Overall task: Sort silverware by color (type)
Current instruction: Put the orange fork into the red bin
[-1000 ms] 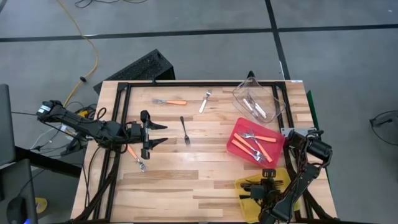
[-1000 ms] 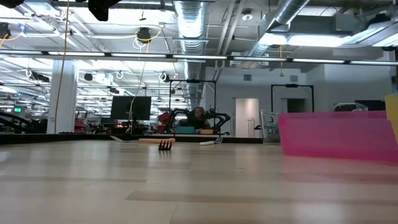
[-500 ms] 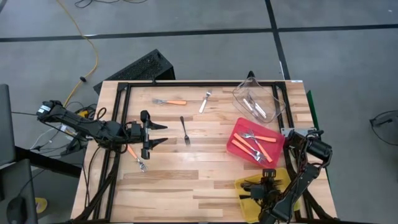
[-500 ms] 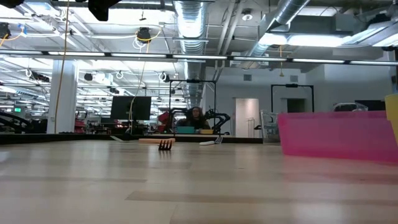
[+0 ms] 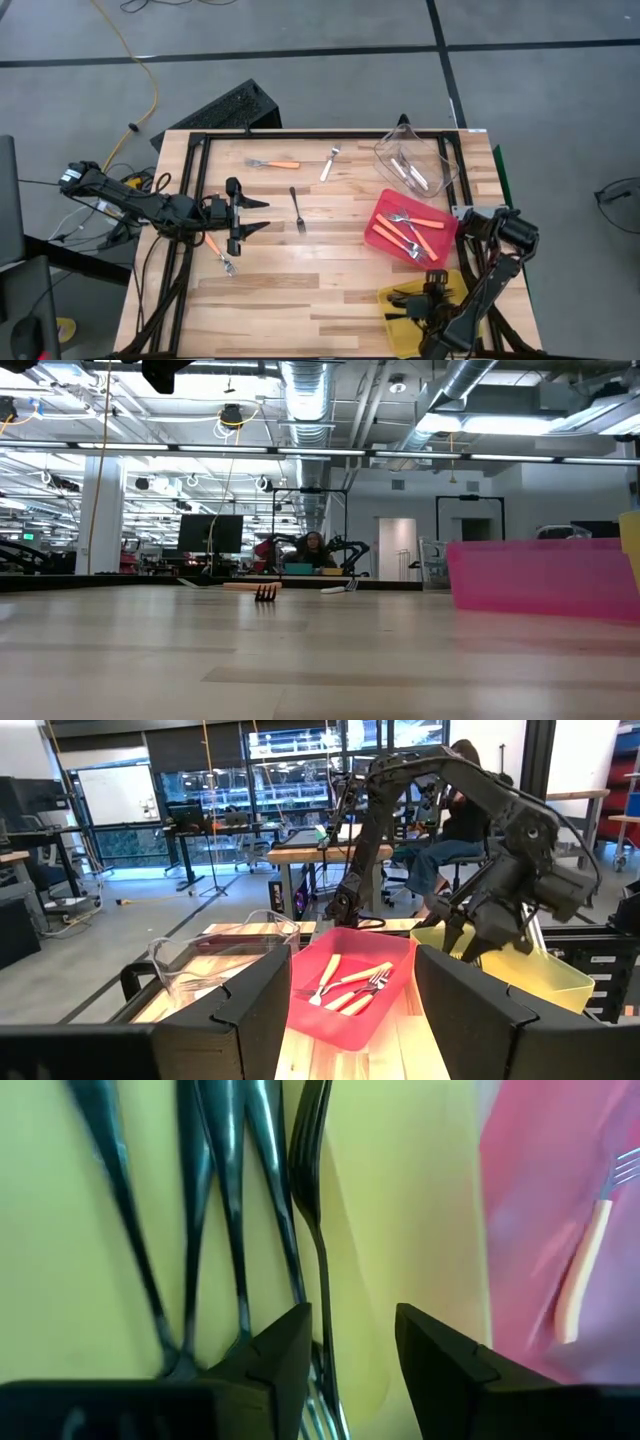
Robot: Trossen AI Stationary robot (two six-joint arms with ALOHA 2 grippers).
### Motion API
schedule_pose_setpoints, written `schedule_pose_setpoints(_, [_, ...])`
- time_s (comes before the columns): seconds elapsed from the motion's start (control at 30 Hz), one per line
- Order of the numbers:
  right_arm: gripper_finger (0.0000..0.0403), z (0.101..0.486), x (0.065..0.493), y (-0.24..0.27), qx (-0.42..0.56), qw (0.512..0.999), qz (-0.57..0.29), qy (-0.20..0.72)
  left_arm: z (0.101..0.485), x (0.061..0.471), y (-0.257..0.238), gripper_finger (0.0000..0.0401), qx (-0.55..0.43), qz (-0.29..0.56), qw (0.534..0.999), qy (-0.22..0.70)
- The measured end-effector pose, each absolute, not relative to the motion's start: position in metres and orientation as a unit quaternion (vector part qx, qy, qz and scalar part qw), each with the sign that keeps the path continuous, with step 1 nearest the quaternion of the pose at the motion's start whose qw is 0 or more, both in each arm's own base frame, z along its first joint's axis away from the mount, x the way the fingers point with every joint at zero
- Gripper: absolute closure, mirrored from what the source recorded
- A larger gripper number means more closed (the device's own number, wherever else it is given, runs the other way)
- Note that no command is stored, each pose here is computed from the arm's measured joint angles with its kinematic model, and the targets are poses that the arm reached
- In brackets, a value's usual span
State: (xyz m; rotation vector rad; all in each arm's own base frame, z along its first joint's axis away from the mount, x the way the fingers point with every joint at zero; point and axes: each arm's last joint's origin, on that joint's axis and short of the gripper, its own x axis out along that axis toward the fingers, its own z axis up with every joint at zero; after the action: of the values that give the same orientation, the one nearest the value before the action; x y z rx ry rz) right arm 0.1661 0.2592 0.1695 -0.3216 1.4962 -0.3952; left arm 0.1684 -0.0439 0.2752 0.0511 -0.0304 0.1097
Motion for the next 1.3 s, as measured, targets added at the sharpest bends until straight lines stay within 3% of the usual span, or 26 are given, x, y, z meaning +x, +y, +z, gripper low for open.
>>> schedule_pose_setpoints(0.33, [0.0231, 0.221, 0.161, 0.244, -0.064, 0.751, -0.144, 0.641, 0.275, 0.168, -0.044, 0.0199, 0.018, 0.055, 0.998, -0.016])
schedule_pose_setpoints(0.63, [0.0232, 0.271, 0.166, 0.214, -0.016, 0.841, -0.134, 0.524, 0.275, 0.168, -0.044, 0.0199, 0.0, 0.054, 0.998, -0.015])
schedule_pose_setpoints(0.87, [0.0232, 0.304, 0.17, 0.189, -0.027, 0.896, -0.13, 0.425, 0.271, 0.168, -0.044, 0.0199, -0.006, 0.054, 0.999, 0.002])
schedule_pose_setpoints(1.3, [0.0232, 0.339, 0.174, 0.145, -0.082, 0.924, -0.16, 0.337, 0.271, 0.168, -0.038, 0.0199, -0.03, 0.069, 0.997, 0.002])
